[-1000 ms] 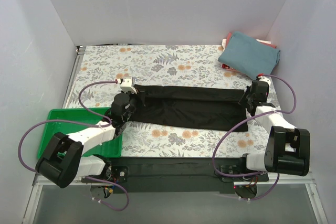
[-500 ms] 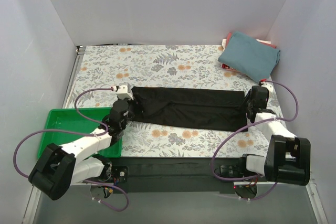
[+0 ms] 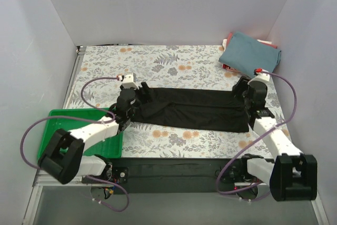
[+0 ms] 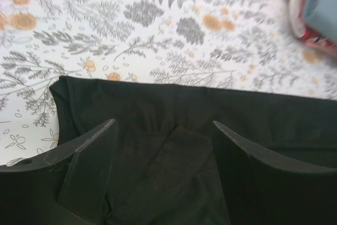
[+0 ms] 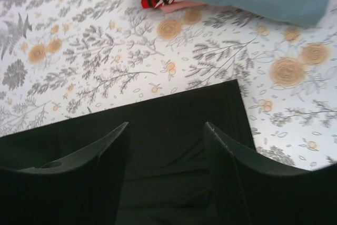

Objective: Fold and stack the t-shirts
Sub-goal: Fold the tshirt

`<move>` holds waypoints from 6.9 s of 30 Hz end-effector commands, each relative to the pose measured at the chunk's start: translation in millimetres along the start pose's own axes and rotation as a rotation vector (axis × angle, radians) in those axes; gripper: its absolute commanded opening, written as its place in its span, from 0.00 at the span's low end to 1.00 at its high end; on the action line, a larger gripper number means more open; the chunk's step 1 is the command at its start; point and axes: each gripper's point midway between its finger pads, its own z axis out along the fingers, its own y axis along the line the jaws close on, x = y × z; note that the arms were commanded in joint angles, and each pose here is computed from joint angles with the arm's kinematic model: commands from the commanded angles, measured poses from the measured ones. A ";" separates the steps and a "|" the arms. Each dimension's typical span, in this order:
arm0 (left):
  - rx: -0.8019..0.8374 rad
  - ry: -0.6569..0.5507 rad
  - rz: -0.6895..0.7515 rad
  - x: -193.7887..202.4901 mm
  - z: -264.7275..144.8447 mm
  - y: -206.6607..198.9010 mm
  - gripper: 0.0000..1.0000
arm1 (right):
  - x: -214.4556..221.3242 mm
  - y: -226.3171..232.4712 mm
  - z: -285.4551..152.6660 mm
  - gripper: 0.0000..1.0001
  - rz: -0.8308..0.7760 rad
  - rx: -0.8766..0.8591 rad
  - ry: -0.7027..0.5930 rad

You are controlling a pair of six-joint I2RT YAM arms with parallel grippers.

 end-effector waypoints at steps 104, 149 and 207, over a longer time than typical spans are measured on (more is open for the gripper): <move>-0.027 0.244 0.041 70.2 -0.2 -80.5 0.68 | 87.6 52.1 66.6 0.61 -0.097 -0.179 0.344; -0.236 0.387 -0.087 132.9 31.1 29.3 0.71 | 98.0 20.6 68.9 0.59 -0.118 0.015 0.401; -0.220 0.357 -0.145 65.8 153.4 71.0 0.72 | 166.2 57.4 -23.3 0.63 -0.235 -0.282 0.576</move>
